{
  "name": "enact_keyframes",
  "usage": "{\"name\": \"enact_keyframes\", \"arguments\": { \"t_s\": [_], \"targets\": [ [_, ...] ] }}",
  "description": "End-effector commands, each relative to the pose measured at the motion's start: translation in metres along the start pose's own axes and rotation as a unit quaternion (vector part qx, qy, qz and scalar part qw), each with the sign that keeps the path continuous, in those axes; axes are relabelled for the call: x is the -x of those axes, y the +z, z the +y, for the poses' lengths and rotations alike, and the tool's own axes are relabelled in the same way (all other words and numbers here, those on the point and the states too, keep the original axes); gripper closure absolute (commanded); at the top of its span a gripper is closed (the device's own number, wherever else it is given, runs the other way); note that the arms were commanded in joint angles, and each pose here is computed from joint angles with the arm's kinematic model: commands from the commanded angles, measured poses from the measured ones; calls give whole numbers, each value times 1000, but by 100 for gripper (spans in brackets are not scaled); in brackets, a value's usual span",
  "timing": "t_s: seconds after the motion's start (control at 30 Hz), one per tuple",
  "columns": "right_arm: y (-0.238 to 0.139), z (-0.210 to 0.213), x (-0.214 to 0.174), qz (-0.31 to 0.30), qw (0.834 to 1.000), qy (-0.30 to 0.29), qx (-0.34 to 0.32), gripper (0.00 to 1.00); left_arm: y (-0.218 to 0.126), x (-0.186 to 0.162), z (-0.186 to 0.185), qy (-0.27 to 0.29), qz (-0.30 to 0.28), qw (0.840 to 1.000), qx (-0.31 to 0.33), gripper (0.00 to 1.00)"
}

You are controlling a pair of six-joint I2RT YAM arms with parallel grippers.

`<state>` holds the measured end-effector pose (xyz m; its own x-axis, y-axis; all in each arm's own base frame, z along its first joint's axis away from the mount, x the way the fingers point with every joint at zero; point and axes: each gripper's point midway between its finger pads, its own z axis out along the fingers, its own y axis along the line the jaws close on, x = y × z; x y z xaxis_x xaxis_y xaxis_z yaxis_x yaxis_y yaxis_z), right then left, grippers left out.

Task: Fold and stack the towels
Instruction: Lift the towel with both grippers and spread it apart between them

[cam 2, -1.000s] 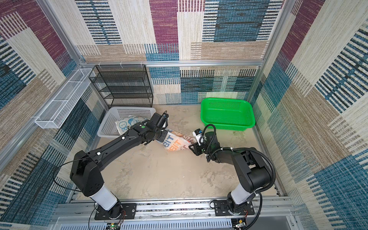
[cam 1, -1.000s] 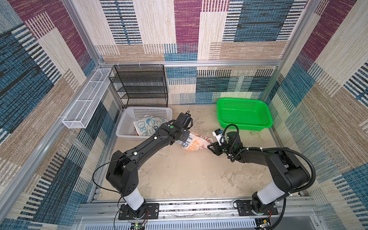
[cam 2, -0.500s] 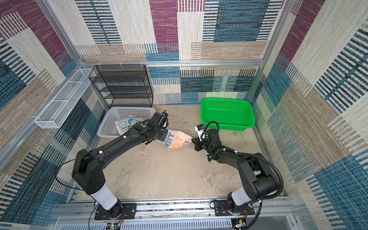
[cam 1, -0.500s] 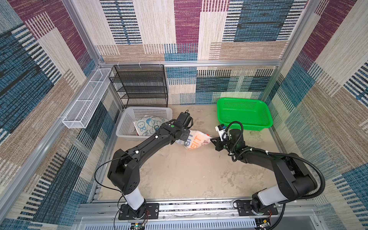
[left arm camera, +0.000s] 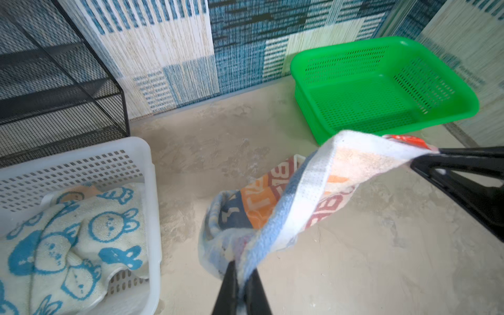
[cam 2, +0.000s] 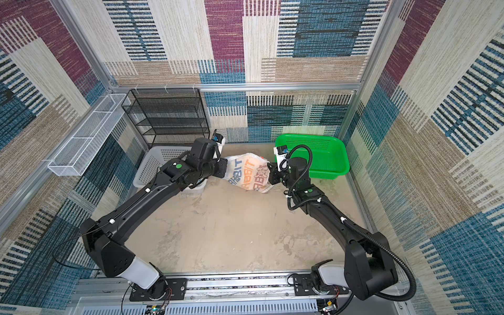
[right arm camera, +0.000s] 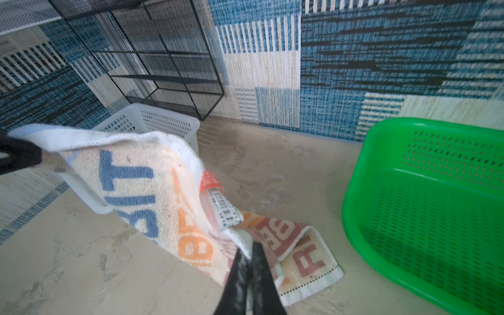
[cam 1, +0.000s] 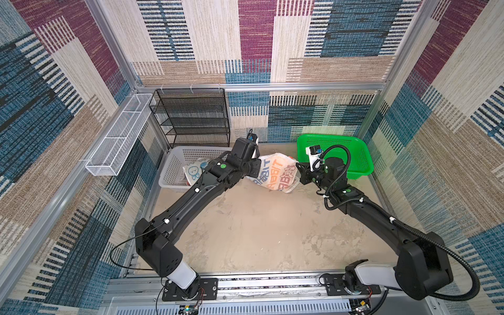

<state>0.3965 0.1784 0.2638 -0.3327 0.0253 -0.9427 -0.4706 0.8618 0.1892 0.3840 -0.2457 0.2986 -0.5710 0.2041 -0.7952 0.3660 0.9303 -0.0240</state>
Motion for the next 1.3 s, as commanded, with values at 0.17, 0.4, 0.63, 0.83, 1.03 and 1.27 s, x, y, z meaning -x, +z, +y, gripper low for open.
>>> {"name": "enact_keyframes", "arguments": {
  "t_s": [0.17, 0.4, 0.63, 0.83, 1.03, 1.27],
  "targets": [
    [-17, 8, 65, -43, 999, -11, -8, 100, -49, 44, -1, -24, -84, 996, -25, 100],
    [-51, 26, 114, -98, 995, -34, 8, 100, -90, 64, -7, -26, -122, 990, -61, 100],
    [-102, 52, 156, -151, 986, -60, 44, 100, -141, 78, -20, -22, -142, 984, -108, 100],
    [-148, 87, 174, -172, 975, -78, 113, 100, -196, 77, -40, -11, -175, 971, -160, 100],
    [-192, 113, 192, -208, 961, -74, 165, 100, -236, 71, -47, -24, -196, 960, -199, 100],
    [-211, 123, 192, -225, 953, -69, 191, 100, -246, 61, -46, -47, -194, 957, -212, 100]
  ]
}}
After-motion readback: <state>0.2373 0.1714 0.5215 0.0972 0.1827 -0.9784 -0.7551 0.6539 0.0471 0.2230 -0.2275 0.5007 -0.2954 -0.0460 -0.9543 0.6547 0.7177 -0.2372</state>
